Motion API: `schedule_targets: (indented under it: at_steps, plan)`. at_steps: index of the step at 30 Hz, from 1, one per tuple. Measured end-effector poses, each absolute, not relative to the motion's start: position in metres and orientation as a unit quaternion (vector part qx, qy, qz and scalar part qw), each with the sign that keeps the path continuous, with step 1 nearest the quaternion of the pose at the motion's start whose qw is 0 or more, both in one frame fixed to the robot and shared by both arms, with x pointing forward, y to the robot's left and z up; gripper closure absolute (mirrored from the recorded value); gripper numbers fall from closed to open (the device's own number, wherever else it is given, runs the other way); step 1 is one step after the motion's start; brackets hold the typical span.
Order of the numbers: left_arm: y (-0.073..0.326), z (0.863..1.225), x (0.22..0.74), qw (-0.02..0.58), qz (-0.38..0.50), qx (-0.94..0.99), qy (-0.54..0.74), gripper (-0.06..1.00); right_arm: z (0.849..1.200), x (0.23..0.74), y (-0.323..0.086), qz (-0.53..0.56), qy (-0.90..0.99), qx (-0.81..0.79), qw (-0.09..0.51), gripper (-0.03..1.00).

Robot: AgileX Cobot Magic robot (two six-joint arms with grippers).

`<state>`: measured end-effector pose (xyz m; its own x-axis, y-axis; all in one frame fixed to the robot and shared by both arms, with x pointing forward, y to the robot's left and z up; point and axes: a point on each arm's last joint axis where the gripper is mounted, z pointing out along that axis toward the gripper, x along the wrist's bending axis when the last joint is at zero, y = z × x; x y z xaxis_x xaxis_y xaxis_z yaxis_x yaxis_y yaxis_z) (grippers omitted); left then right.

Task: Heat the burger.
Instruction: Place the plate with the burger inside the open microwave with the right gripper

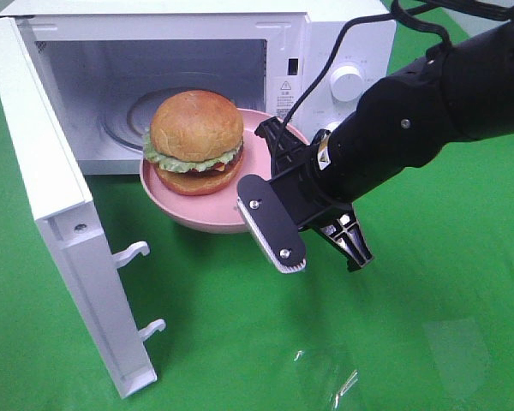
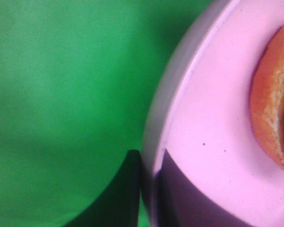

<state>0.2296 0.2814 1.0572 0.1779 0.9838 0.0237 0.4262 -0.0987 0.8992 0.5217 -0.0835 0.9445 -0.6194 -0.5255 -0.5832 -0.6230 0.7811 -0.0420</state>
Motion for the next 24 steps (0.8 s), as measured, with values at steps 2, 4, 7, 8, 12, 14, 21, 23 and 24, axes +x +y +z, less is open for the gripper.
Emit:
schedule_targets:
  at_steps: [2,4,7,8,12,14,21,23,24]
  plan:
    - [0.281,1.057,0.23,0.401,0.348,0.655,0.539,-0.03,0.943,0.525,-0.08,0.08,0.899,-0.32,0.288,0.92]
    - [0.281,1.057,0.23,0.401,0.348,0.655,0.539,-0.03,0.94,0.528,-0.076,0.079,0.902,-0.319,0.281,0.92]
    - [0.281,1.057,0.23,0.401,0.348,0.655,0.539,-0.03,0.939,0.532,-0.072,0.08,0.905,-0.313,0.278,0.92]
    - [0.281,1.057,0.23,0.401,0.348,0.655,0.539,-0.03,0.938,0.535,-0.069,0.081,0.906,-0.309,0.277,0.92]
    - [0.281,1.057,0.23,0.401,0.348,0.655,0.539,-0.03,0.935,0.544,-0.063,0.081,0.909,-0.303,0.273,0.92]
    - [0.281,1.057,0.23,0.401,0.348,0.655,0.539,-0.03,0.934,0.547,-0.06,0.081,0.91,-0.303,0.272,0.92]
    - [0.281,1.057,0.23,0.401,0.348,0.655,0.539,-0.03,0.932,0.561,-0.046,0.087,0.916,-0.282,0.272,0.92]
    - [0.281,1.057,0.23,0.401,0.348,0.655,0.539,-0.03,0.933,0.567,-0.041,0.089,0.917,-0.274,0.275,0.92]
    - [0.281,1.057,0.23,0.401,0.348,0.655,0.539,-0.03,0.933,0.567,-0.041,0.089,0.917,-0.274,0.275,0.92]
